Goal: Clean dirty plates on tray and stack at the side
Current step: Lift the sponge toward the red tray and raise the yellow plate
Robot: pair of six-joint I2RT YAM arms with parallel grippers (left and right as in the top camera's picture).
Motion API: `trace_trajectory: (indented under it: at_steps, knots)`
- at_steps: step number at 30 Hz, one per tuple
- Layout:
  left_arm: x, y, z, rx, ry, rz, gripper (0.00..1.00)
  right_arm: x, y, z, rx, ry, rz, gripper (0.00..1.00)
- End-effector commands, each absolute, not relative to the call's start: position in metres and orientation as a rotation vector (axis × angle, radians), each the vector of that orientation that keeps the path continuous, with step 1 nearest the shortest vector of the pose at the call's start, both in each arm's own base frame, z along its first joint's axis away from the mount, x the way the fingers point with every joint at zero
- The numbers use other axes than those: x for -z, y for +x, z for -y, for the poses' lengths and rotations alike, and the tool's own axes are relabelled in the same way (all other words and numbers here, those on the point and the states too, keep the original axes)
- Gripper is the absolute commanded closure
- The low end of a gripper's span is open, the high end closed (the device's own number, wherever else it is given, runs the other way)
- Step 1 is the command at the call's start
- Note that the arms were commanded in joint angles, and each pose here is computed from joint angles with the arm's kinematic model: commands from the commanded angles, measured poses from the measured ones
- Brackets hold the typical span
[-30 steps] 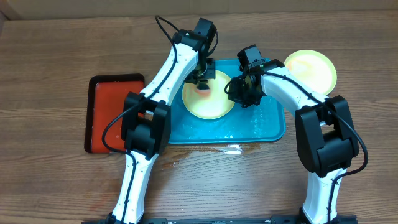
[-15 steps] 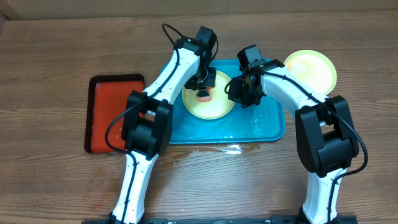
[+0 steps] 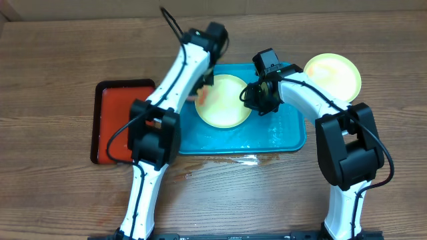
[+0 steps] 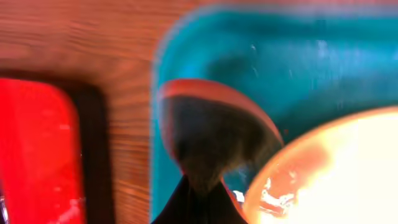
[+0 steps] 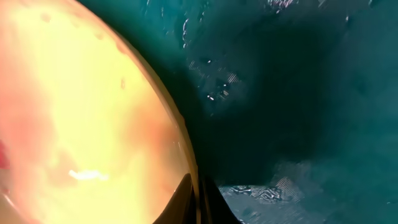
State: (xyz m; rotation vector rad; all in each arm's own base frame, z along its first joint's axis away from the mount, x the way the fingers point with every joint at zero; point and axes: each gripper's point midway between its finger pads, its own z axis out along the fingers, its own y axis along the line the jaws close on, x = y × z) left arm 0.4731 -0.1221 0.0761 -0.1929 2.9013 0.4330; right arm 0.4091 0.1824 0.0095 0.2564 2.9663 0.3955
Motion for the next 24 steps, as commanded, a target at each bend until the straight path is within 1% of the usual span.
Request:
trace_trajectory:
  at_steps: [1, 5, 8, 13, 17, 21, 24]
  knots:
    - [-0.125, 0.491, 0.112, -0.326, -0.362, -2.792, 0.96, -0.022, 0.418, -0.172, -0.288, 0.13, -2.92, 0.96]
    - [-0.144, 0.488, 0.111, -0.175, -0.404, -2.831, 0.96, -0.047, 0.422, -0.189, -0.29, -0.072, -2.874, 0.96]
    - [-0.144, 0.479, 0.092, -0.181, -0.454, -2.881, 0.96, -0.073, 0.427, -0.195, -0.187, -0.173, -2.812, 0.96]
    - [-0.133, 0.462, 0.04, -0.269, -0.593, -2.962, 0.96, -0.137, 0.438, -0.179, 0.239, -0.198, -2.625, 0.96]
    - [-0.125, 0.454, 0.014, -0.281, -0.689, -2.998, 0.96, -0.183, 0.438, -0.176, 0.539, -0.363, -2.474, 0.96]
    - [-0.123, 0.451, -0.002, -0.278, -0.748, -3.004, 0.96, -0.227, 0.437, -0.166, 0.894, -0.471, -2.276, 0.96]
    - [-0.122, 0.451, -0.003, -0.247, -0.764, -3.01, 0.96, -0.255, 0.433, -0.161, 1.139, -0.53, -2.131, 0.96]
